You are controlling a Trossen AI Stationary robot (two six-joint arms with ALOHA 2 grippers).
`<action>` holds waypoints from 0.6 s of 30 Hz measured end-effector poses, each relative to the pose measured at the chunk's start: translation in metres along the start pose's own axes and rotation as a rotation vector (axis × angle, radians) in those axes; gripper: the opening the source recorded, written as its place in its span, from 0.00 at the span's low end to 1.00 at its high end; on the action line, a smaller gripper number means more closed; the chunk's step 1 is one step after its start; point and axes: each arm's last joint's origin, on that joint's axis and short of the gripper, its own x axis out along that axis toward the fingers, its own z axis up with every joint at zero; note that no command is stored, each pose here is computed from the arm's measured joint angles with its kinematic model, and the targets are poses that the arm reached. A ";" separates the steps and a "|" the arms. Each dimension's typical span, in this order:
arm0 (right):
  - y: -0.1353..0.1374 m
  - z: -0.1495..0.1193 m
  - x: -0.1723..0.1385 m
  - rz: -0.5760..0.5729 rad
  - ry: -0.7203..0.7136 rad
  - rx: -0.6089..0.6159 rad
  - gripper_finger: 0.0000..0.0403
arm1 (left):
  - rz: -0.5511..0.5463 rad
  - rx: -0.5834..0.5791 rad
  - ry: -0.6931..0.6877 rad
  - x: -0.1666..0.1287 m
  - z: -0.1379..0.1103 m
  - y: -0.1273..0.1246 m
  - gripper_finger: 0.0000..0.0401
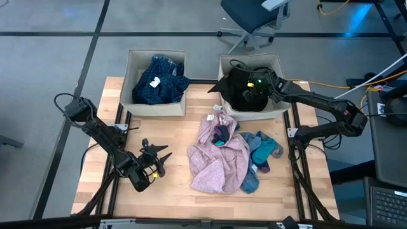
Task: Sort clothes
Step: Put the black shirt into the right brown laundry organizer
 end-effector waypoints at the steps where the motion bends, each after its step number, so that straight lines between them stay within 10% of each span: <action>1: 0.000 0.000 0.000 0.000 0.000 0.000 0.17 | 0.000 0.000 0.000 0.000 0.000 0.000 0.43; 10: 0.000 0.000 0.000 -0.007 -0.002 0.000 0.21 | -0.001 0.001 0.003 0.000 0.000 0.000 0.43; 18: -0.010 0.016 -0.022 -0.036 0.098 -0.043 0.57 | -0.002 0.000 0.007 0.000 0.000 0.000 0.43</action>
